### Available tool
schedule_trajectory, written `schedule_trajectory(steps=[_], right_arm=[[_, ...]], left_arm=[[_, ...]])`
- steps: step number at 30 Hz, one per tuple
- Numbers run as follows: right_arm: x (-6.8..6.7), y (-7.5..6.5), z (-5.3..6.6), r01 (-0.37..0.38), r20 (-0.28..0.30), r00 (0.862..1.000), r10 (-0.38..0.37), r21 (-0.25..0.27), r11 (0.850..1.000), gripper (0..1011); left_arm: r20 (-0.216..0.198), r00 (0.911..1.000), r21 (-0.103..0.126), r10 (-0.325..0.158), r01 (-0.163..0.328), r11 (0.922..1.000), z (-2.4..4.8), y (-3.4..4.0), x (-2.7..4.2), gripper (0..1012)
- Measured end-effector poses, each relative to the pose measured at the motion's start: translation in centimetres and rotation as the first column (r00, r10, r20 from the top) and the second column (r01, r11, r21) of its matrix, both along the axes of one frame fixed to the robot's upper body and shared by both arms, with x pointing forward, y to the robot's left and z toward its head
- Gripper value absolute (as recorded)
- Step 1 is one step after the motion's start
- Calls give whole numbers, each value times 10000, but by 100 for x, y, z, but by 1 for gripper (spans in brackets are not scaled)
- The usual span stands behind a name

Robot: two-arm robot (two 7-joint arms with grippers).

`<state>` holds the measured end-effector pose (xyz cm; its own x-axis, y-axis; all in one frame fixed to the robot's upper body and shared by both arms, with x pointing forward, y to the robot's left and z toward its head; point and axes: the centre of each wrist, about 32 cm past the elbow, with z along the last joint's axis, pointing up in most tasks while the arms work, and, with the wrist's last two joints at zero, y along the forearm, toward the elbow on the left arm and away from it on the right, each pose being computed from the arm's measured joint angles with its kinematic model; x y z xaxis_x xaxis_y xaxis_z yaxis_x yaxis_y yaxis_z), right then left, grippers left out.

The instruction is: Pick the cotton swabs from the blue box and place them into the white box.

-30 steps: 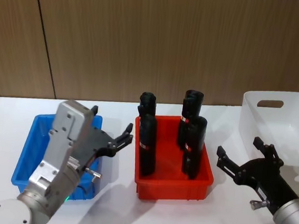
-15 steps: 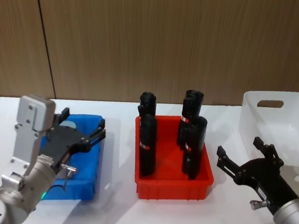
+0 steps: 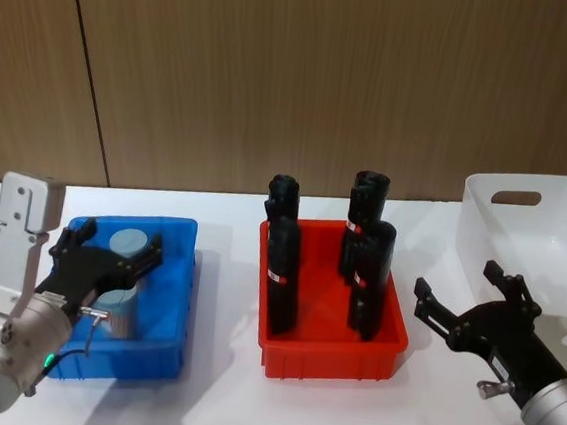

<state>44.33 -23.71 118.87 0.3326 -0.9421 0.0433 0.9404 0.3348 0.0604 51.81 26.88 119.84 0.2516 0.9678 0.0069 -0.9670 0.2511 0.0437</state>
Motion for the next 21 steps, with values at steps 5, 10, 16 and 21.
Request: schedule_trajectory(steps=[5,10,16,21], right_arm=[[0,0,0,0,0,10000,0,0,10000,1002],[0,0,0,0,-1,10000,0,0,10000,1002],[0,0,0,0,0,10000,0,1,10000,1002],[0,0,0,0,0,10000,0,0,10000,1002]], left_arm=[[-464,9989,-35,119,-121,9999,-24,125,64,1000],[-835,9963,-48,182,-187,9998,-48,214,105,1000],[-1296,9914,-39,160,-166,9999,-89,311,146,1000],[-1640,9864,-37,55,-62,10000,-131,384,180,1000]])
